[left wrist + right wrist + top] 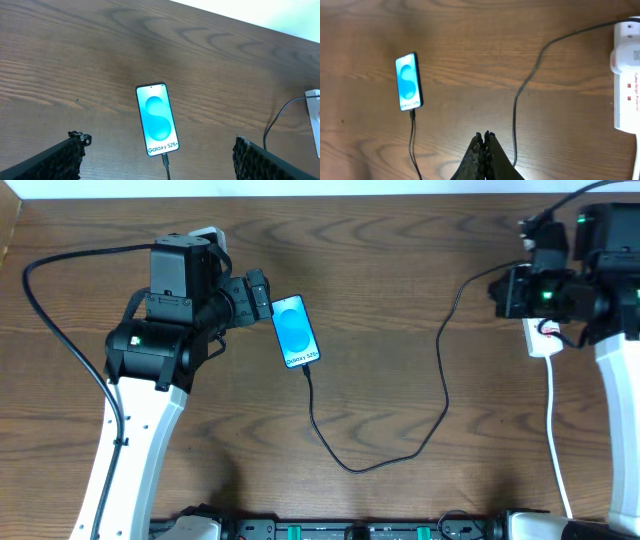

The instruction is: Plug charger to phone and switch on socket

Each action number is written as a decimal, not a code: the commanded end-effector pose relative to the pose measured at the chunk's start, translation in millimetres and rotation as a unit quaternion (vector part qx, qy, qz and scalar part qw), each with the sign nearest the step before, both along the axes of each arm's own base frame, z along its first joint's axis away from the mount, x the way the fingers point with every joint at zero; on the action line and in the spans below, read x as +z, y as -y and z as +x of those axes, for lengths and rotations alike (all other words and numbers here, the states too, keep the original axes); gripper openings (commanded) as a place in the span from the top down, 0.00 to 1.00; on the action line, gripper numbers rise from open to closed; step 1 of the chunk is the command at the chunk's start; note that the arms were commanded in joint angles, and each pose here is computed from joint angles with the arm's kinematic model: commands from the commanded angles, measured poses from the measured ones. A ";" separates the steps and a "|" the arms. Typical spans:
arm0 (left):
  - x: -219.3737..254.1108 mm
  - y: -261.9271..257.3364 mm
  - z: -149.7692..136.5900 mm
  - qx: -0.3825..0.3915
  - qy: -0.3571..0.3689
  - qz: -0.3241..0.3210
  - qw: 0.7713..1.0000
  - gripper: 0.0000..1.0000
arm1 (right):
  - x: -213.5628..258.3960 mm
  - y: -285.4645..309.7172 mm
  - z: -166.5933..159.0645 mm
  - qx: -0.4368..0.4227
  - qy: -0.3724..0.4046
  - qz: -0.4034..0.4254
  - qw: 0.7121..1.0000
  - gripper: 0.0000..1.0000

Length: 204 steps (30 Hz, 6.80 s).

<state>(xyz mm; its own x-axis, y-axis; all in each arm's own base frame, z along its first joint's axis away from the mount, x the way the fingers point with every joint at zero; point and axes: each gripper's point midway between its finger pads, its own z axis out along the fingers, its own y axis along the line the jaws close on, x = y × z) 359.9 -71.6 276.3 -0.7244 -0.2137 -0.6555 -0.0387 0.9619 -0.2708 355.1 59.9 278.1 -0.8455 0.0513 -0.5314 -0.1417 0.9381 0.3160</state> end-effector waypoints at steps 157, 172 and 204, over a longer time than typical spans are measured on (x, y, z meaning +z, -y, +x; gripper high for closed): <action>2.2 -1.9 -0.4 0.000 0.004 0.008 1.000 0.05 | -121.7 25.9 -111.2 -0.070 0.448 -0.087 0.887 0.01; 2.2 -1.9 -0.4 0.000 0.004 0.008 1.000 0.05 | -121.7 26.0 -111.2 -0.070 0.448 -0.087 0.887 0.01; -33.8 -31.8 -69.5 -0.004 0.293 0.057 0.955 0.05 | -121.7 26.0 -111.2 -0.070 0.448 -0.087 0.887 0.01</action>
<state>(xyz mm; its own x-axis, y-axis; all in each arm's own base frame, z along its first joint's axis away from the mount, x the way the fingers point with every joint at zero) 297.7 -48.7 253.0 -0.2679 -0.1363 -0.9538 0.1117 0.9789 -0.1713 244.1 33.8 157.4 -0.0726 -0.0182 -0.9972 -0.1432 0.9897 -0.0076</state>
